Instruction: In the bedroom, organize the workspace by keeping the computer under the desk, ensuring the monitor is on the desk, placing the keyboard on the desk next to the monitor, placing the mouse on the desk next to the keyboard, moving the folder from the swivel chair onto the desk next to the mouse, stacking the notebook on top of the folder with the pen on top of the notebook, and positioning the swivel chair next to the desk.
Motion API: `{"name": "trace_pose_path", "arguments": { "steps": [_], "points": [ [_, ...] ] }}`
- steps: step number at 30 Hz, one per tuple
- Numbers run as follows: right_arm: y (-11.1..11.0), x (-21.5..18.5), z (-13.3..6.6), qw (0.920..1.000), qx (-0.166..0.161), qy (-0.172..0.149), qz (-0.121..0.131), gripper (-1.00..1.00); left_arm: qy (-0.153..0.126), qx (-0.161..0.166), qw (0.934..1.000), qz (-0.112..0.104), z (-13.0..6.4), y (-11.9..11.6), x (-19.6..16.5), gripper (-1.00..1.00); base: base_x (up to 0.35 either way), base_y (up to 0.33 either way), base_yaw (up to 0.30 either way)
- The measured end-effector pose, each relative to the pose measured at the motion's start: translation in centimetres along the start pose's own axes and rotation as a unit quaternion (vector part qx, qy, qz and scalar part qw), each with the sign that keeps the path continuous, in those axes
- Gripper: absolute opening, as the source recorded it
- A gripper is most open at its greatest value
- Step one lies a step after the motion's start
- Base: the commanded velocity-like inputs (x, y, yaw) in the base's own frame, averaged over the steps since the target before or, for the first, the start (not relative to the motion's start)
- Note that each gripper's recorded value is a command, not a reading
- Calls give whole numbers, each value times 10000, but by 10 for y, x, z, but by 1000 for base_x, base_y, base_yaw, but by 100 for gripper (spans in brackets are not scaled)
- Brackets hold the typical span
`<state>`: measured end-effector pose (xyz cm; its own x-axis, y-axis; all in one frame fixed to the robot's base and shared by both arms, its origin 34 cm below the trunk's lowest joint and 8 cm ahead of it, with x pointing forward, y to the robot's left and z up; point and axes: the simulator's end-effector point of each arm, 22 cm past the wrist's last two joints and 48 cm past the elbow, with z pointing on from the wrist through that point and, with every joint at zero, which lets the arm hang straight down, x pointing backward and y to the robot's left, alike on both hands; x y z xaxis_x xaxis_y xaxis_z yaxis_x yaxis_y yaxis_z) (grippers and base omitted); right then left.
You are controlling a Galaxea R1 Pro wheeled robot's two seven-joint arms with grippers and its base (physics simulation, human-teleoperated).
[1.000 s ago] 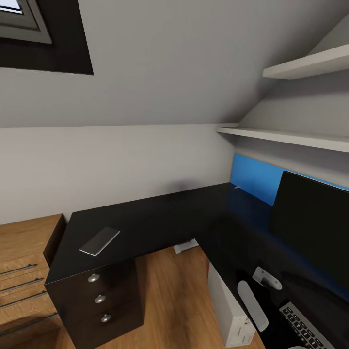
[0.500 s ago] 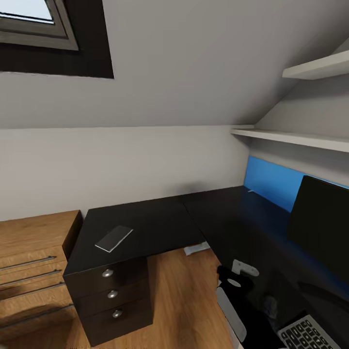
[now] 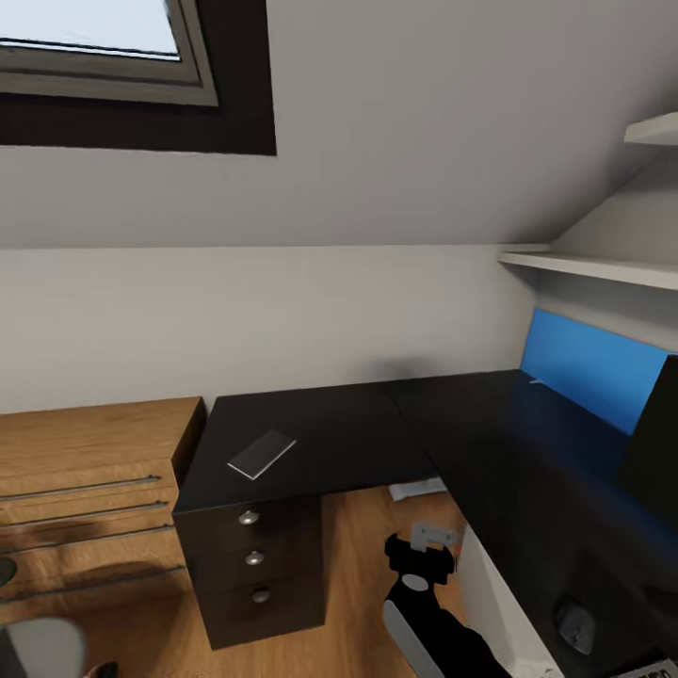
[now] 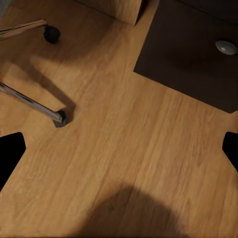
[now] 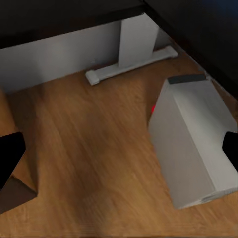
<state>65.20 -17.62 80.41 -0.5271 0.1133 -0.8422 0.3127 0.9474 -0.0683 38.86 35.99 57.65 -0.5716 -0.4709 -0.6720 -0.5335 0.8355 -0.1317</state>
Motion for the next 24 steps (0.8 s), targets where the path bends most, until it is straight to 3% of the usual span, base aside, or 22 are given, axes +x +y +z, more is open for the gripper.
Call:
{"name": "trace_pose_path", "arguments": {
  "steps": [9, 15, 17, 24],
  "points": [
    [9, 27, -1, 9999, -7, -129, -72, 100, 94, 2, 10000, 15, -2, -1, 8, 100, 0, 0, 278],
    [28, 38, -10, 9993, -183, -217, -244, 100, 224, 30, 9997, -8, -6, -8, 22, 100, 0, 0, 278],
    [25, 80, -7, 9987, -168, 2, -490, 100, 254, 46, 9997, -35, -7, -13, 26, 100, 0, 0, 278],
    [14, 129, -1, 9977, -451, 20, -509, 100, 260, 45, 9996, -56, -8, -14, 28, 100, 0, 0, 278]
  ]
}}
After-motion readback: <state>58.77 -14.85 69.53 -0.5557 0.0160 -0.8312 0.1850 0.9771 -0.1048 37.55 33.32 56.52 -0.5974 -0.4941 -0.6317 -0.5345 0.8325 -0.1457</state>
